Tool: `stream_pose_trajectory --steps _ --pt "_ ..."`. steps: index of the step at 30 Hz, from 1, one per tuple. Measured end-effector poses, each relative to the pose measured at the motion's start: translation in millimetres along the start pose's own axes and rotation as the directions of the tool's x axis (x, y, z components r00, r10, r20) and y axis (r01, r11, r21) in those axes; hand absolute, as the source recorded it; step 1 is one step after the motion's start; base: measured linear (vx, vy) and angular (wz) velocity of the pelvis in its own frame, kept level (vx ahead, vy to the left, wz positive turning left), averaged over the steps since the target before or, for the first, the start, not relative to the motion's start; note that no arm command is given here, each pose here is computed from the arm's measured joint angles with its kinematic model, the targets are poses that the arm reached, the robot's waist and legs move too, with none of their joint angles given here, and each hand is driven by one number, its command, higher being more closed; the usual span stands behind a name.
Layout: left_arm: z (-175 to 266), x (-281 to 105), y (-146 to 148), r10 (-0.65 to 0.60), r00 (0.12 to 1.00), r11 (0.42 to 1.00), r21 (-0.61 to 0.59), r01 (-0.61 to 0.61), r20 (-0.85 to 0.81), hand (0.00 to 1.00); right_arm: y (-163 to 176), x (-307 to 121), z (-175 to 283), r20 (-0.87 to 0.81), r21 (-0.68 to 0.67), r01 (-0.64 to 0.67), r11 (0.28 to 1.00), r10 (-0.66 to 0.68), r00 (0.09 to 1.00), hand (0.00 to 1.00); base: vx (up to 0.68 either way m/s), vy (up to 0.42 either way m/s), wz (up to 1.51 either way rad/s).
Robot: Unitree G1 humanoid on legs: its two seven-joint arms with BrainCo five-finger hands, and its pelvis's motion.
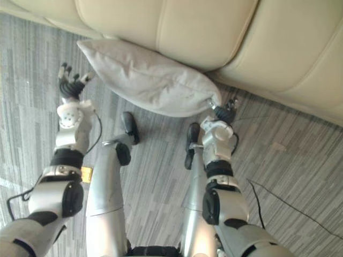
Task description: Pick up cushions and gather them together orderly.
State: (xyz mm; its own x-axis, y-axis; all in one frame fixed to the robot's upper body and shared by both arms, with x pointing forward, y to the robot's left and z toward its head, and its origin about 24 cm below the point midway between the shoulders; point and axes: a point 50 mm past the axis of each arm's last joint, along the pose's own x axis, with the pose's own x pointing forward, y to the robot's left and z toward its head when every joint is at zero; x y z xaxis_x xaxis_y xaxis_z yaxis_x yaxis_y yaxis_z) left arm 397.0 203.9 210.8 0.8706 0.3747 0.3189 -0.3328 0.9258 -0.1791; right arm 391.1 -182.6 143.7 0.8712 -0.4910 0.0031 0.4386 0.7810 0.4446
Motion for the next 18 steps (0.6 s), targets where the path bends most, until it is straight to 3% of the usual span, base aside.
stream_pose_trajectory --steps 4,5,13,18 --pt "21 4 -24 -0.025 0.998 0.999 -0.024 0.027 0.057 0.00 25 -6 3 0.004 0.015 -0.048 0.999 0.048 0.999 0.00 -0.01 -0.004 0.07" --pt "25 4 -30 -0.034 0.997 0.999 -0.032 0.036 0.065 1.00 29 -8 2 0.001 0.020 -0.053 0.998 0.053 0.999 1.00 0.00 -0.005 0.10" --pt "33 0 -50 -0.059 0.994 0.998 -0.024 0.062 0.092 1.00 47 -18 -3 0.007 -0.033 -0.137 0.990 0.138 0.990 1.00 -0.01 -0.007 0.06" --pt "18 -10 -49 -0.078 0.994 0.997 0.008 0.077 0.071 1.00 28 -26 -31 -0.053 -0.102 -0.129 0.986 0.124 0.991 1.00 -0.03 -0.009 0.05"
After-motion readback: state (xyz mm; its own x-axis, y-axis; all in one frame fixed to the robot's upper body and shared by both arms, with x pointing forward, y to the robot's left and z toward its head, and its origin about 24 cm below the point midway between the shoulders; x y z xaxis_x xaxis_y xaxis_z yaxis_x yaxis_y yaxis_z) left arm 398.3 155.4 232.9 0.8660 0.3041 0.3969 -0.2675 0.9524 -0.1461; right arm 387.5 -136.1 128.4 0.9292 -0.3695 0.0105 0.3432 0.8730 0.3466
